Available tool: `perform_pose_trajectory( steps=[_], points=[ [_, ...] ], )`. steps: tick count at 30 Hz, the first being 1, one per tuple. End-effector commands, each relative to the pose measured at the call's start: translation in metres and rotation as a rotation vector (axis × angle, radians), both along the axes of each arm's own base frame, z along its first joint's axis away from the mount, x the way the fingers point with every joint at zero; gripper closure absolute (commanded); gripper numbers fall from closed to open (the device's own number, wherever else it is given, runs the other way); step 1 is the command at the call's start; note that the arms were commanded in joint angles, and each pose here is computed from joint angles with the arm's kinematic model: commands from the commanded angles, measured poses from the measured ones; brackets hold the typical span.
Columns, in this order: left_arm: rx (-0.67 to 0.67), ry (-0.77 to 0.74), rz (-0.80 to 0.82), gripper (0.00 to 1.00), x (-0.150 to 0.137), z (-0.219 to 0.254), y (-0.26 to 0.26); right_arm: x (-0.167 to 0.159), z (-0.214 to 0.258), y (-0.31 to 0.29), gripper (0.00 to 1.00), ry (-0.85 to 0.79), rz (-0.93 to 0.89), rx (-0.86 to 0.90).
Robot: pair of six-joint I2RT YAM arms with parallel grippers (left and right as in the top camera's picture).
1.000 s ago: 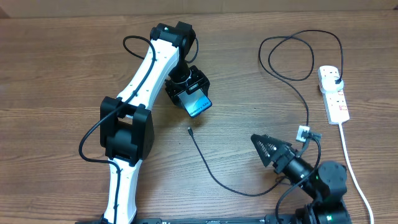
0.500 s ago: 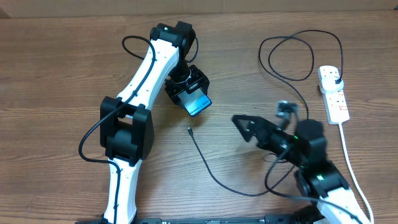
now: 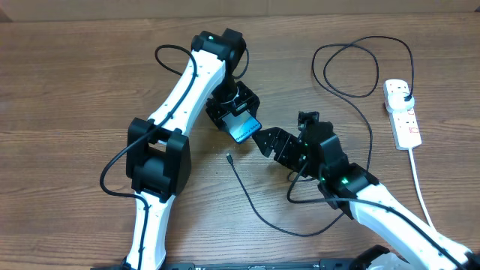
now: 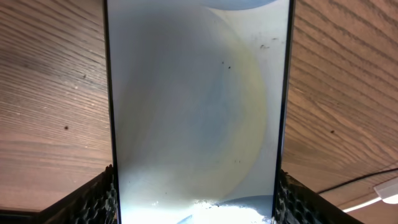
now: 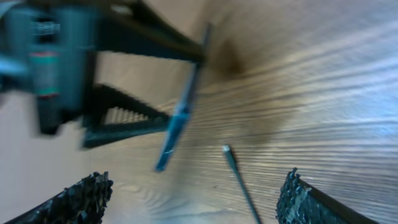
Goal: Plug charger to phone and switch on socket
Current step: 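Swing the right gripper from rest toward the held phone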
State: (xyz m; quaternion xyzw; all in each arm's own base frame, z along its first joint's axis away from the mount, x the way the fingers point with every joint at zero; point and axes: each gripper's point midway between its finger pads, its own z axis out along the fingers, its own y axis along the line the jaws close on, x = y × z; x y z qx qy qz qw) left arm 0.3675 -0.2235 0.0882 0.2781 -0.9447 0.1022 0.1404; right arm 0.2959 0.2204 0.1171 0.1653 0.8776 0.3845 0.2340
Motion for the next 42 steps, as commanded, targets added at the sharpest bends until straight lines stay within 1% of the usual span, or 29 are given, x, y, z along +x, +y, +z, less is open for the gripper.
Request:
perform_pose_trajectory(
  steps=[1,9,14,16,17,18,20,21,25,31,36,42],
  points=[
    [0.020,-0.037,0.024,0.96,0.006,0.005,-0.007,0.013,0.001,0.003,0.12,0.014,-0.049,0.011],
    [0.022,-0.060,0.016,0.96,0.006,0.005,-0.016,0.027,-0.007,0.013,0.16,0.022,-0.077,0.060],
    [0.075,-0.074,0.014,0.95,0.008,0.002,-0.008,0.027,-0.016,0.011,0.16,0.039,-0.067,0.014],
    [0.096,-0.083,-0.002,0.96,0.008,0.001,-0.003,0.026,-0.020,0.007,0.13,0.037,-0.059,-0.018],
    [0.100,-0.088,-0.014,0.81,0.008,0.001,-0.002,0.025,-0.022,0.005,0.10,0.042,-0.057,-0.029],
    [0.104,-0.090,-0.022,0.62,0.008,0.001,-0.001,0.024,-0.024,0.003,0.08,0.048,-0.052,-0.039],
    [0.120,-0.083,-0.026,0.06,0.006,0.001,0.002,0.020,-0.025,-0.004,0.04,0.068,-0.055,-0.052],
    [0.131,-0.080,-0.027,0.01,0.005,0.000,0.004,0.018,-0.025,-0.008,0.00,0.080,-0.062,-0.060],
    [0.177,-0.064,-0.037,0.01,-0.001,-0.001,0.011,0.013,-0.012,-0.030,0.00,0.093,-0.097,-0.080],
    [0.230,-0.050,-0.064,0.00,-0.011,-0.008,0.012,0.001,0.032,-0.065,0.00,0.008,-0.138,-0.085],
    [0.238,-0.046,-0.072,0.00,-0.021,-0.029,-0.003,-0.011,0.068,-0.096,0.00,-0.107,-0.173,-0.099],
    [0.220,-0.039,-0.078,0.00,-0.030,-0.061,-0.012,-0.031,0.078,-0.129,0.00,-0.117,-0.241,-0.132]
  ],
)
